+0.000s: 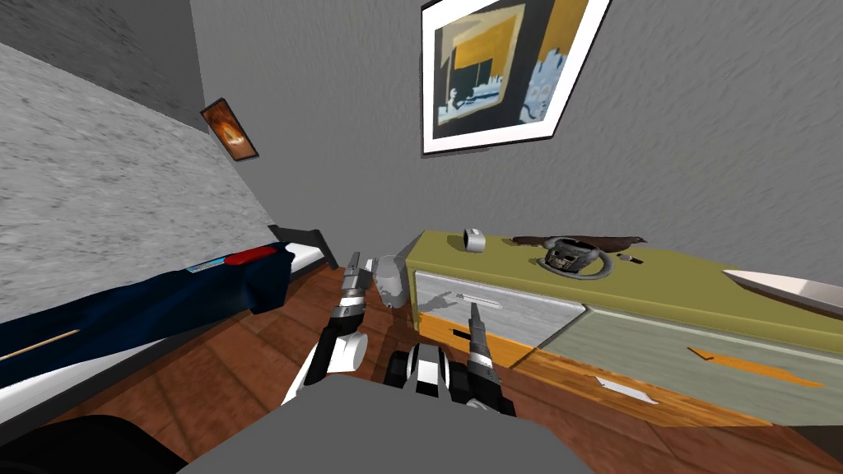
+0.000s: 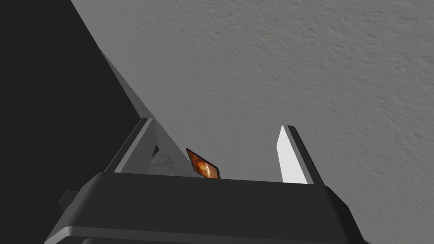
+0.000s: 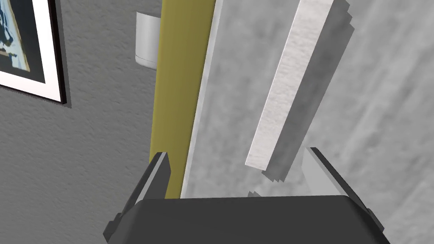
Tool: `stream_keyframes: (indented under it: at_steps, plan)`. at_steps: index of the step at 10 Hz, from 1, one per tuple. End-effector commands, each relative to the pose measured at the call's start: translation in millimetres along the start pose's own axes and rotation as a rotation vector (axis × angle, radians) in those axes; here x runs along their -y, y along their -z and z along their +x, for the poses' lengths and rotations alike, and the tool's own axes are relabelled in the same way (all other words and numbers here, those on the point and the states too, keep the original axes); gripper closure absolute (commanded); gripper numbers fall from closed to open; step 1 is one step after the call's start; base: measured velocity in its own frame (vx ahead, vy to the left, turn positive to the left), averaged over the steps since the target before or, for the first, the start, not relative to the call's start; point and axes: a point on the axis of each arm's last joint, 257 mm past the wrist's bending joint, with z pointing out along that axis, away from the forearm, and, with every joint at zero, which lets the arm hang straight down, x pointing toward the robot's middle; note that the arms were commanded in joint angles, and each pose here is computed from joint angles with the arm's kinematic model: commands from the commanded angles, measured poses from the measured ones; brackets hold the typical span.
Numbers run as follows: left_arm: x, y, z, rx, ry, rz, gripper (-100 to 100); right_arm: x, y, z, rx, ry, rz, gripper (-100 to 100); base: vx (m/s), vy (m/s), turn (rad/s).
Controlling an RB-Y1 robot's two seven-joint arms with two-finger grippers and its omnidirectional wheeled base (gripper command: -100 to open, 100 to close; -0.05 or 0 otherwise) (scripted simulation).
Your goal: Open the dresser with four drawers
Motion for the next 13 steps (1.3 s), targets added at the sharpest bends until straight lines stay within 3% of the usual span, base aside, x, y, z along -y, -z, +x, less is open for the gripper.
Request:
stream_keyframes:
  at_steps: [1,8,10,11,12,13]
  plan:
    - [0.0,0.0,0.0,0.0,0.0,0.0,0,-11.5,4.1,-3.0,0.005,-0.083,-0.03,-100,0.043,0.024,0.032]
    - [0.0,0.0,0.0,0.0,0.0,0.0,0,-40.1,13.8,-6.4,0.009,-0.255,-0.103,-100,0.048,0.024,0.035]
    - [0.0,0.0,0.0,0.0,0.0,0.0,0,-32.3,7.2,-10.0,0.011,-0.246,-0.098,-100,0.039,-0.011,-0.008]
    - [0.0,0.0,0.0,0.0,0.0,0.0,0,-33.5,10.0,-7.3,0.007,-0.25,-0.097,-100,0.041,-0.017,-0.001]
    - [0.0,0.0,0.0,0.0,0.0,0.0,0,-32.9,9.4,-8.0,0.009,-0.247,-0.098,100,0.006,-0.003,0.001]
    - [0.0,0.0,0.0,0.0,0.0,0.0,0,-29.4,24.5,-5.7,0.024,-0.247,-0.093,100,-0.038,0.031,-0.104]
